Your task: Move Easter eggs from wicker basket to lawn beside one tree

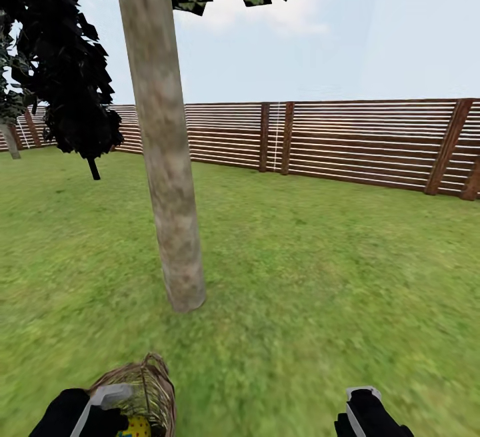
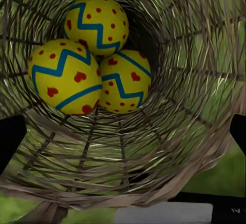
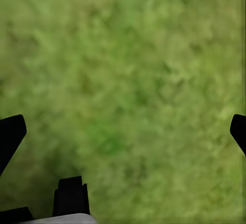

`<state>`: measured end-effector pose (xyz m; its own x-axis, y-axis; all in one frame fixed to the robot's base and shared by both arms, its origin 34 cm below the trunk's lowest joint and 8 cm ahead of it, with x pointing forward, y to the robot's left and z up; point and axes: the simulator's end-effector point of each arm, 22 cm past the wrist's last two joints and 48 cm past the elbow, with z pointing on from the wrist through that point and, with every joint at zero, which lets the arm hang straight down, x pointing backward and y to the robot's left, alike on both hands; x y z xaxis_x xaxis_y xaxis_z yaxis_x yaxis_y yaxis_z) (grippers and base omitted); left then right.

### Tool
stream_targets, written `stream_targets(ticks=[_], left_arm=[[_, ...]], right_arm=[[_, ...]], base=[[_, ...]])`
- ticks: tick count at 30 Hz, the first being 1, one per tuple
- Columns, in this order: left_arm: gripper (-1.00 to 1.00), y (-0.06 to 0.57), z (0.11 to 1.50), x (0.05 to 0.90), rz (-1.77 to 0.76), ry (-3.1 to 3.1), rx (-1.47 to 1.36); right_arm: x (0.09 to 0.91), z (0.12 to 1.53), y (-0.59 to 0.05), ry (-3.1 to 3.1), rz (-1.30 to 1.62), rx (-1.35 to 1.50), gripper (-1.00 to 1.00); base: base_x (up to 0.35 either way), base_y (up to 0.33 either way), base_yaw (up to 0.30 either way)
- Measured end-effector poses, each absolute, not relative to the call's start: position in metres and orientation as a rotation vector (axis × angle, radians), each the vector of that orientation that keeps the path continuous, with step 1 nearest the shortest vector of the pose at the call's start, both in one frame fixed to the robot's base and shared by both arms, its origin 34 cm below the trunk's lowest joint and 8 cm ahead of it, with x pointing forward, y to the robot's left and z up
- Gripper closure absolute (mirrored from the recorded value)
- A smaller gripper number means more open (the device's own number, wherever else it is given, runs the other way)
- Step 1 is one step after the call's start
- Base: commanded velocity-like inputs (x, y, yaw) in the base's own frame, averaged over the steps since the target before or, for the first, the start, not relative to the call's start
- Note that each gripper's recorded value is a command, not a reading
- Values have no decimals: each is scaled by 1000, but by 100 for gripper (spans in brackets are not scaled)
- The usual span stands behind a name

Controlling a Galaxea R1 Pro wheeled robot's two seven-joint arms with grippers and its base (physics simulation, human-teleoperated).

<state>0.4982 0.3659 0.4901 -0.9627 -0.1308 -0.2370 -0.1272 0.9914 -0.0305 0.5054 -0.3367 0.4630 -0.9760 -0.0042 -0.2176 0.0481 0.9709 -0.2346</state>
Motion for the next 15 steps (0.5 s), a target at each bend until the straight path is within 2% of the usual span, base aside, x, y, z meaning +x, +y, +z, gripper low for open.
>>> stream_targets(ticks=[15], left_arm=[[-100, 362, 519, 502, -39, 2896, -187]], right_arm=[[509, 493, -339, 2902, -356, 37, -100]], base=[[0, 0, 0]])
